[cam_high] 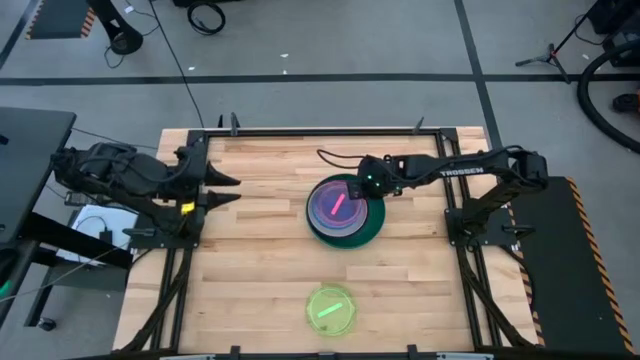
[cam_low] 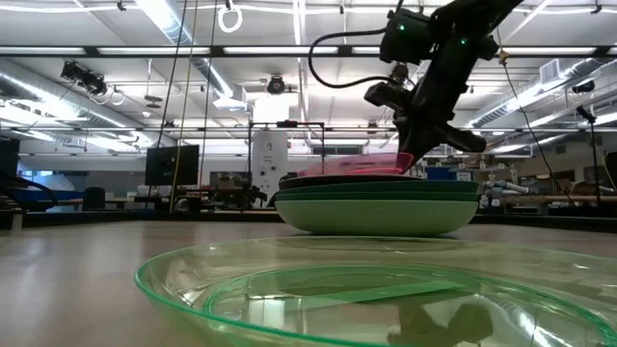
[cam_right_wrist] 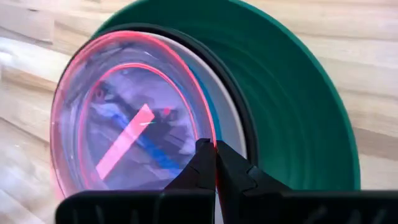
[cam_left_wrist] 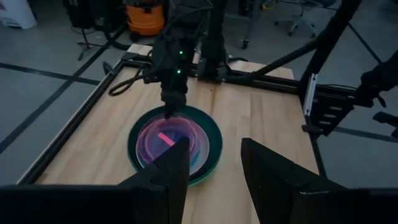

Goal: Stack plastic plates
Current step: Stack the pink transparent plate on top of the blue transparent plate, then stack the green transparent plate on top of the pink transparent plate

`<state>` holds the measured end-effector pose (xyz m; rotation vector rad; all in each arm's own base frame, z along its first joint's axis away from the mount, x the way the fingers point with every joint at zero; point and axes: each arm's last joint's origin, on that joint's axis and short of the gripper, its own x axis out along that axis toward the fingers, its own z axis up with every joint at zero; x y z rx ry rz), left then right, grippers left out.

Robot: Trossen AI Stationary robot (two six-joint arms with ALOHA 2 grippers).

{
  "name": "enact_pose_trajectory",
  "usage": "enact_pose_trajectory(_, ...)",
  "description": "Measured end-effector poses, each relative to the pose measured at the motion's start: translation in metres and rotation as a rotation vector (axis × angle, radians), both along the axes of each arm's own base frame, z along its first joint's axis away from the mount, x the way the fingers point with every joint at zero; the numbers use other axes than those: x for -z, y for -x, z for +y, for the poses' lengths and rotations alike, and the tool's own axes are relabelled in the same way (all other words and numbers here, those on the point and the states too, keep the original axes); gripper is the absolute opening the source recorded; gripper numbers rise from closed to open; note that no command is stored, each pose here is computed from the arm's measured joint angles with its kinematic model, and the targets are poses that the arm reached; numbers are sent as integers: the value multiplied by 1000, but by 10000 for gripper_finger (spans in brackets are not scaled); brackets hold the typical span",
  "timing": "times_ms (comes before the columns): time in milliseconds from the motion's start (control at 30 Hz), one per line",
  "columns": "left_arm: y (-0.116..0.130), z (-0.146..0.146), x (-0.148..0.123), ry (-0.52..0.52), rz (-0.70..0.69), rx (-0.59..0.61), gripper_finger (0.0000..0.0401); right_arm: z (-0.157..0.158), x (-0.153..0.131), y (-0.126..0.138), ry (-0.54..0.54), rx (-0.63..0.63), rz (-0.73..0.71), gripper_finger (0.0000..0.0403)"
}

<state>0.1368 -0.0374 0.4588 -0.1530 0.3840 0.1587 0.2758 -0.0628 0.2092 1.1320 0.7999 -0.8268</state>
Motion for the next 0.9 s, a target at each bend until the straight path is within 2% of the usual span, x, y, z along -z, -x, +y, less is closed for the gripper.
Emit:
enact_pose_trajectory(267, 0, 1, 1, -29, 11, 5, 151, 3, 3, -1, 65, -26, -6, 22)
enact_pose_trajectory(500, 0, 1, 1, -30, 14, 2, 151, 4, 1, -3, 47, -67, -19, 96)
enact_pose_trajectory(600, 1, 1, 2, -26, 20, 0, 151, 9, -11, -8, 68, -124, -57, 125)
enact_pose_trajectory(733, 2, -1, 3, 14, 25, -3, 151, 35, -35, -15, 114, -195, -65, 131)
enact_pose_trajectory(900, 4, -5, 3, 24, 32, 27, 151, 98, -49, -18, 94, -379, -106, 130)
